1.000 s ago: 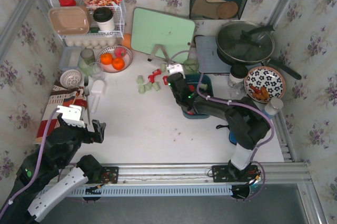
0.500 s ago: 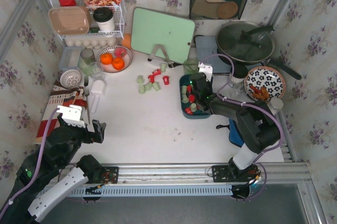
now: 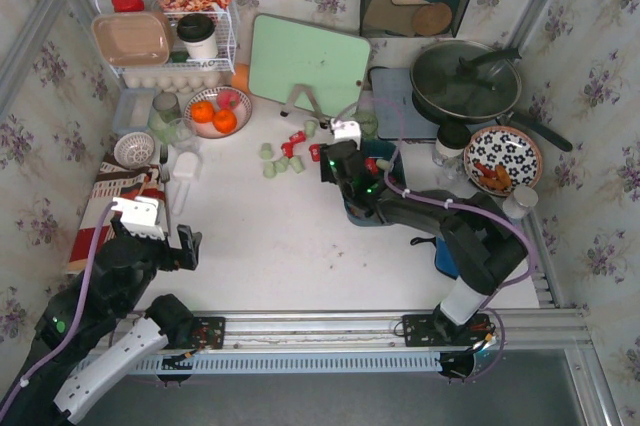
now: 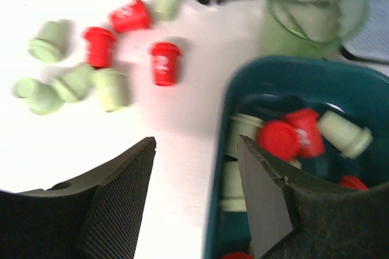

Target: Mix the coffee capsules in the storage basket

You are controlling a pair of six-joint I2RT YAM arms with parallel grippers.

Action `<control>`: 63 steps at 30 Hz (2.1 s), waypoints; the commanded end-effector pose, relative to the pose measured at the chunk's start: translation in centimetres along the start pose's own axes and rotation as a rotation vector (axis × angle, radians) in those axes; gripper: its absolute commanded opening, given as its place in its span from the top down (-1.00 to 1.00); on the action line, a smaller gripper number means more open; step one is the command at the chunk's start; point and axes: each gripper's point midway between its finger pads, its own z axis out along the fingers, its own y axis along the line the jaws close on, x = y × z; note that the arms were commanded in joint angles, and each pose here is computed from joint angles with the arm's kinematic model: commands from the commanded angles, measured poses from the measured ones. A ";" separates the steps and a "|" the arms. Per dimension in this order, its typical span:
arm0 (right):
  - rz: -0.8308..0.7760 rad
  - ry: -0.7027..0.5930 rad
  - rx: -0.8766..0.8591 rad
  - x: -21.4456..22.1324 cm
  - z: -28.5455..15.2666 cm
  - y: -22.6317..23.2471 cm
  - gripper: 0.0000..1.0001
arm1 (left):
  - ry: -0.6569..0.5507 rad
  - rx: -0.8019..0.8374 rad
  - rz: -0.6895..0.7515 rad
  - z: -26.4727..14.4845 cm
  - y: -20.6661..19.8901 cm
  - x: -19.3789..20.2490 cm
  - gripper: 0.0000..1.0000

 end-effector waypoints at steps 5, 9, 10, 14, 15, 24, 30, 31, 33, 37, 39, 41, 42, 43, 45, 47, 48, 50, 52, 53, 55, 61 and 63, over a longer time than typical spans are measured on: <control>-0.082 0.032 -0.309 0.1 3.2 9.2 -0.27 | -0.011 0.008 0.006 0.2 -0.2 -0.5 -0.98; -0.116 0.110 -0.303 2.9 6.3 10.6 -0.27 | -0.013 0.010 0.004 0.2 -0.3 -0.5 -0.98; -0.121 0.123 -0.298 3.4 6.8 10.7 -0.28 | -0.014 0.011 0.004 0.1 -0.2 -0.5 -0.99; -0.130 0.143 -0.286 4.6 8.2 11.0 -0.26 | -0.015 0.015 0.008 0.1 -0.3 -0.6 -0.99; -0.133 0.147 -0.283 4.8 8.5 11.0 -0.25 | -0.015 0.017 0.007 0.1 -0.4 -0.6 -0.99; -0.131 0.167 -0.269 5.7 9.9 10.3 0.01 | -0.016 0.022 0.009 0.1 -0.4 -0.6 -0.98; -0.123 0.159 -0.317 5.3 9.9 10.7 0.41 | -0.018 0.019 0.006 0.1 -0.3 -0.6 -0.99; -0.122 0.156 -0.324 5.2 9.7 10.8 0.46 | -0.018 0.018 0.006 0.0 -0.3 -0.6 -0.99; -0.113 0.149 -0.334 4.8 9.4 10.8 0.51 | -0.020 0.015 0.004 0.0 -0.2 -0.6 -0.98; -0.079 0.117 -0.358 3.3 7.8 10.8 0.74 | -0.021 0.011 0.002 0.0 -0.2 -0.6 -0.98; -0.056 0.088 -0.365 2.1 6.8 10.6 0.78 | -0.020 0.010 0.003 0.1 -0.2 -0.6 -0.98; -0.041 0.067 -0.361 1.2 5.8 10.1 0.80 | -0.019 0.008 0.003 0.1 -0.2 -0.6 -0.98; -0.035 0.054 -0.359 0.5 5.3 9.9 0.81 | -0.018 0.008 0.003 0.1 -0.2 -0.6 -0.99; -0.030 0.044 -0.353 0.0 4.8 9.6 0.81 | -0.017 0.007 0.003 0.1 -0.2 -0.6 -0.98; -0.018 0.019 -0.328 -1.1 3.9 8.8 0.81 | -0.016 0.007 0.003 0.1 -0.1 -0.6 -0.99; -0.008 -0.002 -0.297 -1.8 3.2 7.9 0.82 | -0.017 0.006 0.001 0.1 -0.1 -0.6 -0.98; -0.002 -0.015 -0.279 -2.2 2.8 7.3 0.82 | -0.017 0.005 0.001 0.1 -0.1 -0.6 -0.99; 0.004 -0.038 -0.245 -2.9 2.2 6.3 0.83 | -0.017 0.004 0.000 0.1 -0.1 -0.6 -0.98; 0.002 -0.053 -0.192 -3.1 1.7 4.9 0.82 | -0.018 0.004 -0.001 0.1 -0.1 -0.6 -0.98; 0.007 -0.064 -0.157 -3.3 1.5 4.1 0.82 | -0.018 0.004 -0.002 0.1 -0.1 -0.6 -0.99; 0.022 -0.074 -0.094 -3.2 1.2 2.3 0.82 | -0.020 0.003 -0.001 0.0 -0.1 -0.6 -0.99; 0.085 -0.048 0.028 -1.3 1.2 -2.2 0.80 | -0.017 0.006 -0.001 0.1 -0.1 -0.6 -0.98; 0.107 -0.029 0.060 -0.4 1.4 -3.4 0.78 | -0.016 0.006 0.000 0.1 -0.1 -0.5 -0.98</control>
